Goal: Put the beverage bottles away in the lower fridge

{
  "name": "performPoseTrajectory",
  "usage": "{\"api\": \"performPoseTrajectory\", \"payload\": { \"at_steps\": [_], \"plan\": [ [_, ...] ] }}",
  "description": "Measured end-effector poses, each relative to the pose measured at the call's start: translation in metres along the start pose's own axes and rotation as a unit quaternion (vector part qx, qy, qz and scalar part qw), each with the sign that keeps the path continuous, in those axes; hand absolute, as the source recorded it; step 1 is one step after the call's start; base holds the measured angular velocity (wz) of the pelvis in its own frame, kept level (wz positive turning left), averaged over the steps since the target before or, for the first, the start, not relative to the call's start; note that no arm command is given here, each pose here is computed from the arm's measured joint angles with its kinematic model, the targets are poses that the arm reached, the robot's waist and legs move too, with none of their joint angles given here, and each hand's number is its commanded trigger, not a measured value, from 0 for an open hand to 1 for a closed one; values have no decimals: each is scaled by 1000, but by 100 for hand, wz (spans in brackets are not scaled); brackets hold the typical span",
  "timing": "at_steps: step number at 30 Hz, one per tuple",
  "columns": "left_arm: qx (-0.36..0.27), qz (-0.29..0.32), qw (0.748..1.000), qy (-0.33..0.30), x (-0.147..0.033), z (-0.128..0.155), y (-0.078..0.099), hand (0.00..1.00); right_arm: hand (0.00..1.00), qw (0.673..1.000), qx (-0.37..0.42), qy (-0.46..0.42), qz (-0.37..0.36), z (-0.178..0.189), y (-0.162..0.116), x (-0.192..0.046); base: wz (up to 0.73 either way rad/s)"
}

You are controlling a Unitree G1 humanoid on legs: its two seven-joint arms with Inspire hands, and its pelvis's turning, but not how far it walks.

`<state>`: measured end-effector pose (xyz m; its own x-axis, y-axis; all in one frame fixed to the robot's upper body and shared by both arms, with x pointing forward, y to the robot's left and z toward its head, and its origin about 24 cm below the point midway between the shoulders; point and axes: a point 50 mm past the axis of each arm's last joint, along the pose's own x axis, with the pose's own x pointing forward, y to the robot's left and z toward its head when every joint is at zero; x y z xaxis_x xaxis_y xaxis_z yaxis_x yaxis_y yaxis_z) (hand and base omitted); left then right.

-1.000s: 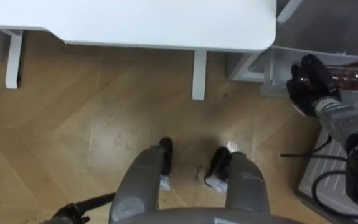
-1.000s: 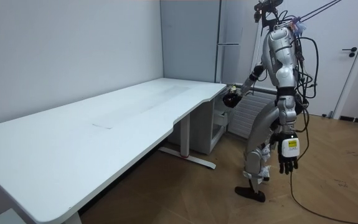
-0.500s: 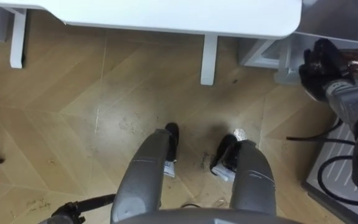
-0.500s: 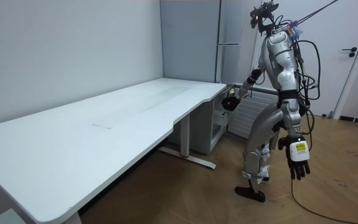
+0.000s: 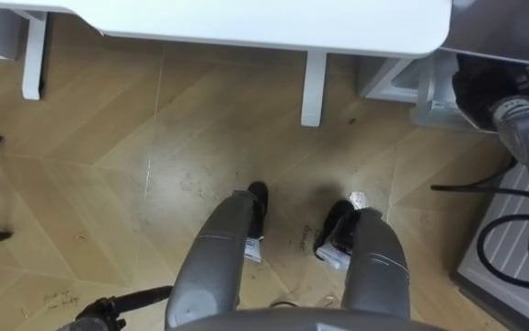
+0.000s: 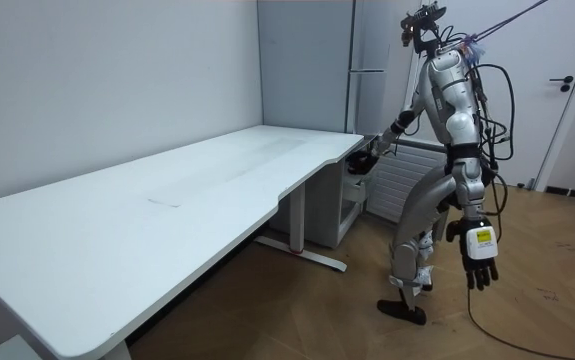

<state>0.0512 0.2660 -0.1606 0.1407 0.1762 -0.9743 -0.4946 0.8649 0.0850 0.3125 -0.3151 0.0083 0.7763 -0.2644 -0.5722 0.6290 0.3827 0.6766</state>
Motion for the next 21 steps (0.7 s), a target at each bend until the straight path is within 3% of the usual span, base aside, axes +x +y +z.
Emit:
{"api": "performPoseTrajectory", "payload": {
  "at_steps": [21],
  "plan": [
    [5, 8, 1000, 8, -1, -9, 6, 0, 0, 1000, -1, -9, 4, 5, 7, 0, 0]
  ]
}}
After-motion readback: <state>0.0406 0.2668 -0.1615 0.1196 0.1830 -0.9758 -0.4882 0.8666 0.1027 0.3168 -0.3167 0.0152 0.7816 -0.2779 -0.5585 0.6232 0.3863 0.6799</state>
